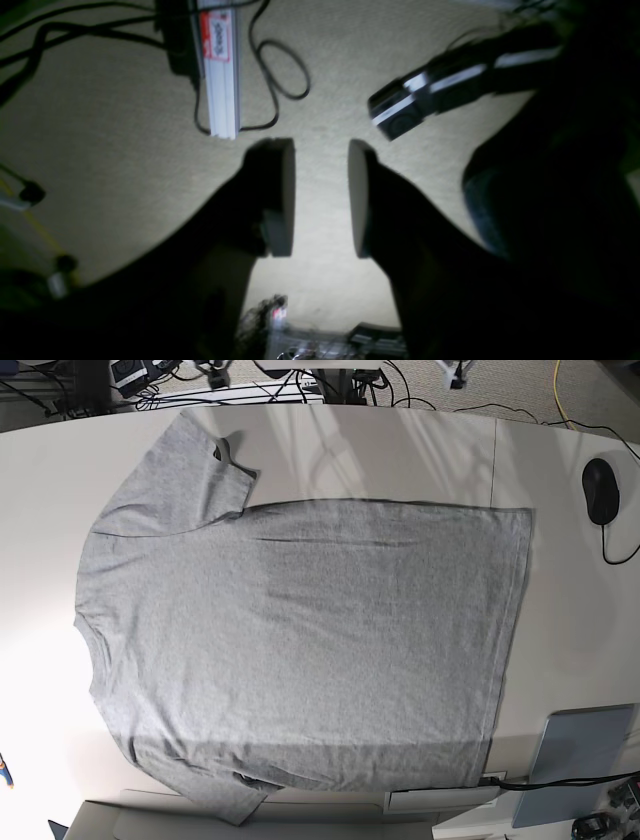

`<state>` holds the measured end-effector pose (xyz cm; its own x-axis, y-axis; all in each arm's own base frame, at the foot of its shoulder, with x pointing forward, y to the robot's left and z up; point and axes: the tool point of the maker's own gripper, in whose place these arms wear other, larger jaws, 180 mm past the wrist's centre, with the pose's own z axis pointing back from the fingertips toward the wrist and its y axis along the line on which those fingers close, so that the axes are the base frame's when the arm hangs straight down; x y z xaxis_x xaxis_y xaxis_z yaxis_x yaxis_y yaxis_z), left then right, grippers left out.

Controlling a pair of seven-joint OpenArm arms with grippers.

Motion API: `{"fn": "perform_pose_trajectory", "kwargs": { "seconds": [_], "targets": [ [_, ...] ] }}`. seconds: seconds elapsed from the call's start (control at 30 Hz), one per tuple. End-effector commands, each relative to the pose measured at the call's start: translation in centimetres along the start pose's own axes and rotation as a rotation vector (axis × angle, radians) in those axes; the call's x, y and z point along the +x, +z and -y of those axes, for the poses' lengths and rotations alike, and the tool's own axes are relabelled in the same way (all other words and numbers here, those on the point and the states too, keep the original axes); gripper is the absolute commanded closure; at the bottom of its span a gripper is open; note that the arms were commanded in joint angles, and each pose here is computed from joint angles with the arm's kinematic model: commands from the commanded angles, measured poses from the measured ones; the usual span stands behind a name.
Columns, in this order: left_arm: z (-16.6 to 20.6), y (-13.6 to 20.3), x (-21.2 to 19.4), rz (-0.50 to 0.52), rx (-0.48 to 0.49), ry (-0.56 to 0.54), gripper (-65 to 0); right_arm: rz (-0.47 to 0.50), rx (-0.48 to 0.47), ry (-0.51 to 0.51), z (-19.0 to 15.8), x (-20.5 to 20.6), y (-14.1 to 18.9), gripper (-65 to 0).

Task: Fold the T-shirt properly
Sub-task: 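Move both grippers down toward the shirt's shoulder corners, then grasp the shirt's shoulder corners with the left and right grippers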

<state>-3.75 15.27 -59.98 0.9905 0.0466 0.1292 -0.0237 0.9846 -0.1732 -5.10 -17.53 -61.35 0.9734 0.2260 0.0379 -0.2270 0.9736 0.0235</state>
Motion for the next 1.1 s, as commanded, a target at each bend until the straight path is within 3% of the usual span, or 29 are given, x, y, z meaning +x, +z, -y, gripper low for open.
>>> {"fn": "perform_pose_trajectory", "kwargs": {
  "seconds": [0.0, 0.2, 0.37, 0.57, 0.63, 0.73, 0.8, 0.93, 1.07],
  "targets": [
    [-0.7, 1.3, -0.6, 0.006, 0.0, -0.009, -6.1, -0.003, 0.005, 0.015, 0.2, -1.3, 1.0, -18.5],
    [-4.3, 8.2, 1.1, 0.081, 0.024, -0.129, -6.1, 0.1, -0.006, 0.159, 1.7, -1.6, 8.0, -18.5],
    [-6.6, 14.6, 4.4, 0.152, 0.11, -0.339, -6.1, 0.196, -0.074, 0.272, 3.2, 0.8, 14.7, -18.5],
    [-4.3, 20.6, 12.4, 0.319, 0.156, -0.675, -6.8, 0.352, -0.232, 0.407, 5.9, 6.8, 23.0, -18.5],
    [-3.0, 22.2, 15.3, 0.382, 0.167, -0.797, -12.1, 0.392, -0.305, 0.444, 7.1, 8.9, 25.5, -18.5],
    [-1.4, 23.7, 19.0, 0.469, 0.166, -0.923, -24.3, 0.425, -0.419, 0.474, 8.9, 11.4, 28.5, -18.5],
    [-1.0, 24.1, 21.1, 0.511, 0.163, -0.978, -28.8, 0.434, -0.487, 0.522, 9.9, 12.4, 30.0, -18.5],
    [-0.7, 24.5, 24.1, 0.572, 0.168, -1.075, -29.0, 0.431, -0.579, 0.61, 11.5, 13.2, 31.3, -19.5],
    [-1.1, 23.9, 26.3, 0.598, 0.201, -1.178, -29.0, 0.422, -0.63, 0.667, 12.1, 13.7, 31.8, -29.4]
  ]
}}
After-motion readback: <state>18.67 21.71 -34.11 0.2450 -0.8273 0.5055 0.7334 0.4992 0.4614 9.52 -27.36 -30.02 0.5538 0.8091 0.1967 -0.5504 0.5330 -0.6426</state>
